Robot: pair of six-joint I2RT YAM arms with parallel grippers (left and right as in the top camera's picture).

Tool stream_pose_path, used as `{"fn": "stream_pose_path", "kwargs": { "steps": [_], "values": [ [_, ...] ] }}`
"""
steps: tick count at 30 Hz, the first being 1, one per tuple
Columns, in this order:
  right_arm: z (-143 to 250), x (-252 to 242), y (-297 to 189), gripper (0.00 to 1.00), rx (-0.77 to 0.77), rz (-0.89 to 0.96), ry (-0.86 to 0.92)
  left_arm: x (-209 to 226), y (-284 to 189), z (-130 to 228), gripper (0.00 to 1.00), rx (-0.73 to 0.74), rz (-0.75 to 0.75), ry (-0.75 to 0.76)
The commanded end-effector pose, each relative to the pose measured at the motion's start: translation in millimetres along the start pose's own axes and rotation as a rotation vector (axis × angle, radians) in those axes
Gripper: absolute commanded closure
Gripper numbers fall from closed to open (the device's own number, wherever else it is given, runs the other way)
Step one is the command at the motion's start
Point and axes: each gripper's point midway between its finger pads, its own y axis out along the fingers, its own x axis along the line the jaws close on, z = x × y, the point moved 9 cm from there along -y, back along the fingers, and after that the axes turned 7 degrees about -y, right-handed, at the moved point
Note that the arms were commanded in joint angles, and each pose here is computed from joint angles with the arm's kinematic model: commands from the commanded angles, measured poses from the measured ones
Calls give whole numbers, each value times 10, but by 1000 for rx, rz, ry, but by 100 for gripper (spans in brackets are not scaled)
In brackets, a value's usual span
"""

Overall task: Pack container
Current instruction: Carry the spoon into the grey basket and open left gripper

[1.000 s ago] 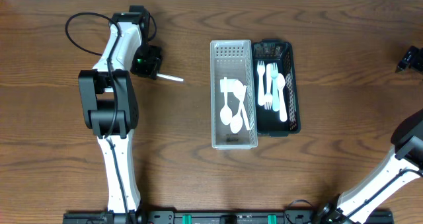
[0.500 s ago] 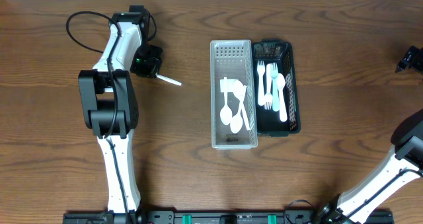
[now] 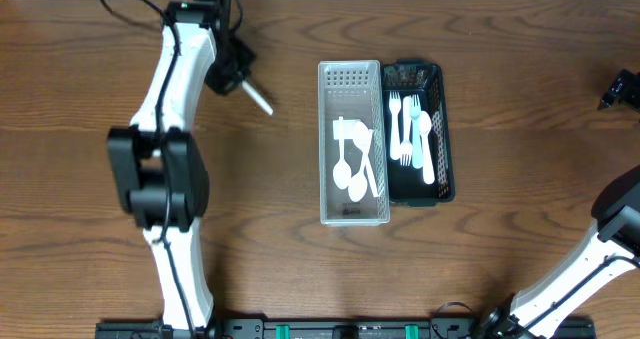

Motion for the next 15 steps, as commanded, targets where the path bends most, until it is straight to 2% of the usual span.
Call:
{"fn": "stream_pose_path", "kwargs": {
  "steps": [1,4,7,12,15],
  "values": [
    [12,3,-103,1,-22,4,13,-236,-762,235,94,-111,143,207],
    [13,-2,-103,1,-22,4,14,-407,-1092,614,94,-138,214,371],
    [12,-1,-103,1,-22,4,14,-559,-1222,1027,94,-125,252,506],
    [13,-1,-103,1,-22,4,14,-660,-1098,1672,94,-31,213,702],
    [13,-1,-103,1,-22,4,14,-624,-979,1959,94,26,169,767]
  ]
}}
